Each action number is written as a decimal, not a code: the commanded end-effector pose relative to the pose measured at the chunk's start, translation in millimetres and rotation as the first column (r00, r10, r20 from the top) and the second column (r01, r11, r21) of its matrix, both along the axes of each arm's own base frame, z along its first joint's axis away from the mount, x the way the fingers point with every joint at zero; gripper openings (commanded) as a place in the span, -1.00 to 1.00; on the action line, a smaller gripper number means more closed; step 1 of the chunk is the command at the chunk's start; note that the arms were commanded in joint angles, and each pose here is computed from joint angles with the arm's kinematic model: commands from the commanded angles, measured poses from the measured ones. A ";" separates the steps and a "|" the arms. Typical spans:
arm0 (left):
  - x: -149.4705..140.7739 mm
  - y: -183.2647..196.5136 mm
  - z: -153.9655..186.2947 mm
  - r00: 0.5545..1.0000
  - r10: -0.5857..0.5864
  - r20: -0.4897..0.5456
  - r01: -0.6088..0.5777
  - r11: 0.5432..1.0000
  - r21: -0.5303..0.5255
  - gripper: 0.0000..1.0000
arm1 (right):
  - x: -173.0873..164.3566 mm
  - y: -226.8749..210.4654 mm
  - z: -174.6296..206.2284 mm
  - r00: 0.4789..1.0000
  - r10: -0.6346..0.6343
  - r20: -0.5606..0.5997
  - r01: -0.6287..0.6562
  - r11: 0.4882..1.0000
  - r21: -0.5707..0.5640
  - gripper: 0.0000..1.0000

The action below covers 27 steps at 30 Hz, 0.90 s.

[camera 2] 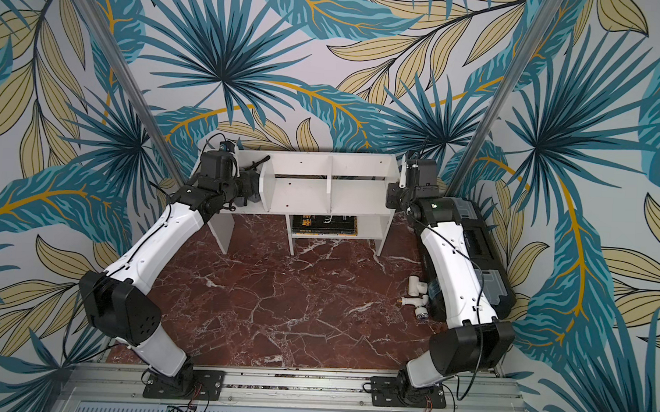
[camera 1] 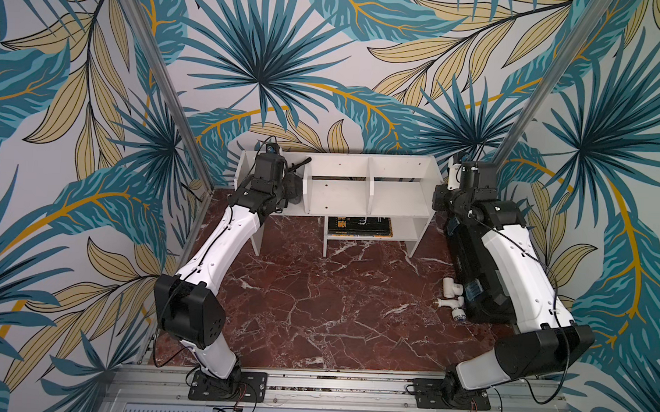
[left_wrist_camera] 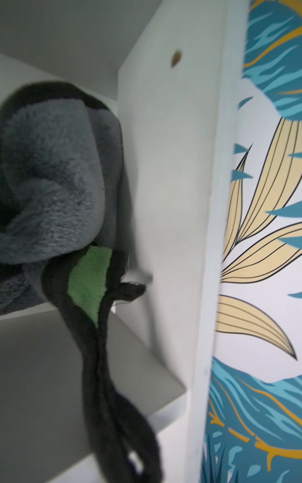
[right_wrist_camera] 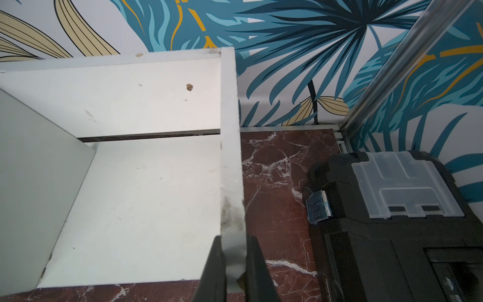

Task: Wipe the bookshelf clean with a cloth
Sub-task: Wipe the dust from the shelf.

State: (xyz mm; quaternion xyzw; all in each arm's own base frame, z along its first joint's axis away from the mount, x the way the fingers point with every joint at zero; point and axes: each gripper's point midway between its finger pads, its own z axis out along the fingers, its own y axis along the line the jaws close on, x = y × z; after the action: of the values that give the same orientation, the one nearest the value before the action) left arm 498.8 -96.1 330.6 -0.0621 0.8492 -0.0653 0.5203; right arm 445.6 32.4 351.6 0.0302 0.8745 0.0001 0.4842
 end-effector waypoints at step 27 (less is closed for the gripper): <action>-91.1 -35.9 108.3 0.951 -0.172 0.259 0.169 0.985 0.031 -1.00 | -4.9 33.9 -13.1 0.996 0.074 -0.056 -0.063 0.983 0.172 -1.00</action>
State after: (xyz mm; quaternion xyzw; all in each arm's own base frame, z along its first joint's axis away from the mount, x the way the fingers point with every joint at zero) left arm 422.7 -119.3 360.5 -0.0043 0.8334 -0.0899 0.5453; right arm 445.4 32.3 351.8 0.0306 0.8745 0.0001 0.4840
